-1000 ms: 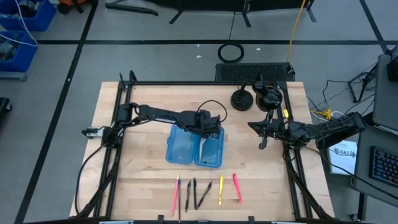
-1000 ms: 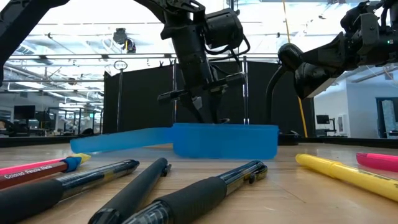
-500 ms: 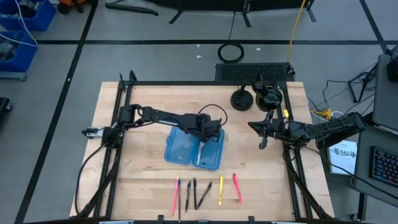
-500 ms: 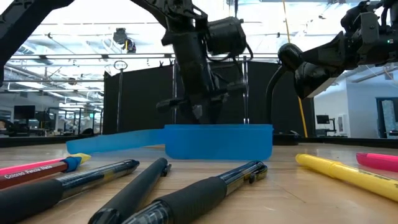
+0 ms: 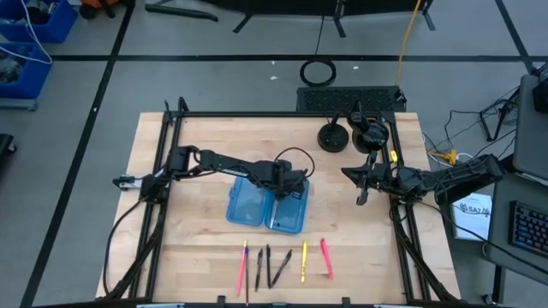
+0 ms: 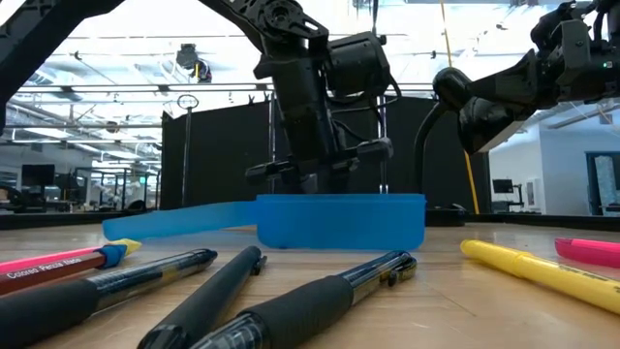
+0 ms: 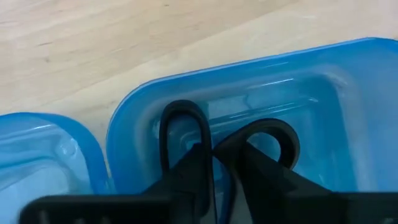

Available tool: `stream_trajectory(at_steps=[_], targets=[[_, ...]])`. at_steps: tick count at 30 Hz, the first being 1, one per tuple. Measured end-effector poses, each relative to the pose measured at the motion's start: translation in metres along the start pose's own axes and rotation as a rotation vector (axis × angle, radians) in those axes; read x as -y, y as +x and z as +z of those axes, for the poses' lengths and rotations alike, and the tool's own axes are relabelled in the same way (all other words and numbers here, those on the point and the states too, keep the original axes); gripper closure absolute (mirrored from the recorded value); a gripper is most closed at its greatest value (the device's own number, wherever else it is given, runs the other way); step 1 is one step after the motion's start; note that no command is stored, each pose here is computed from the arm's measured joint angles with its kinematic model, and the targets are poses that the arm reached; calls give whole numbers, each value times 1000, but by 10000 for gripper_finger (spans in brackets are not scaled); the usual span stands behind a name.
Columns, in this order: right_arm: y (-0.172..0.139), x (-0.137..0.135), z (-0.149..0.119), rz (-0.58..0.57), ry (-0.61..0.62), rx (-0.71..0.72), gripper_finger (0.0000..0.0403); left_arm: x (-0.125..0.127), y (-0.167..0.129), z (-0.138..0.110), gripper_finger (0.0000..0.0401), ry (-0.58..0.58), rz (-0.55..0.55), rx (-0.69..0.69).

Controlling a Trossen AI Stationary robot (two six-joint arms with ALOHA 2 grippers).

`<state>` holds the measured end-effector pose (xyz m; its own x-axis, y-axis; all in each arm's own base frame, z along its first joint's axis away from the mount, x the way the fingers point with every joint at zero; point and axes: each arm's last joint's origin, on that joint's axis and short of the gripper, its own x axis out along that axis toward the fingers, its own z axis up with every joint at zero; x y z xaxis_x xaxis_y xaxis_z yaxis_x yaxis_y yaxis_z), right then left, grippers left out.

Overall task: Pick & place school supplies into a supply box
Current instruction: Put the black scissors into the blue supply box, then put the pink pen into the blue supply box

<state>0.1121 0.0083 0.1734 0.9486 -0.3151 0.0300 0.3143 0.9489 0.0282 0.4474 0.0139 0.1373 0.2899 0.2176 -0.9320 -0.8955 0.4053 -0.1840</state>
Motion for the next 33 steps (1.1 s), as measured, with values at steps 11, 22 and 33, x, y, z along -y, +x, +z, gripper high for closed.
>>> stream_trajectory(at_steps=[11, 22, 33], targets=[[0, 0, 0, 0, 0, 0, 403, 15, -16, 9, 144, 78, -66, -14], [0, 0, 0, 0, 0, -1, 403, 37, -122, 8, 151, 483, 83, 118], [0, 0, 0, 3, -27, -2, 403, -15, -287, -22, 336, 923, -68, 519]])
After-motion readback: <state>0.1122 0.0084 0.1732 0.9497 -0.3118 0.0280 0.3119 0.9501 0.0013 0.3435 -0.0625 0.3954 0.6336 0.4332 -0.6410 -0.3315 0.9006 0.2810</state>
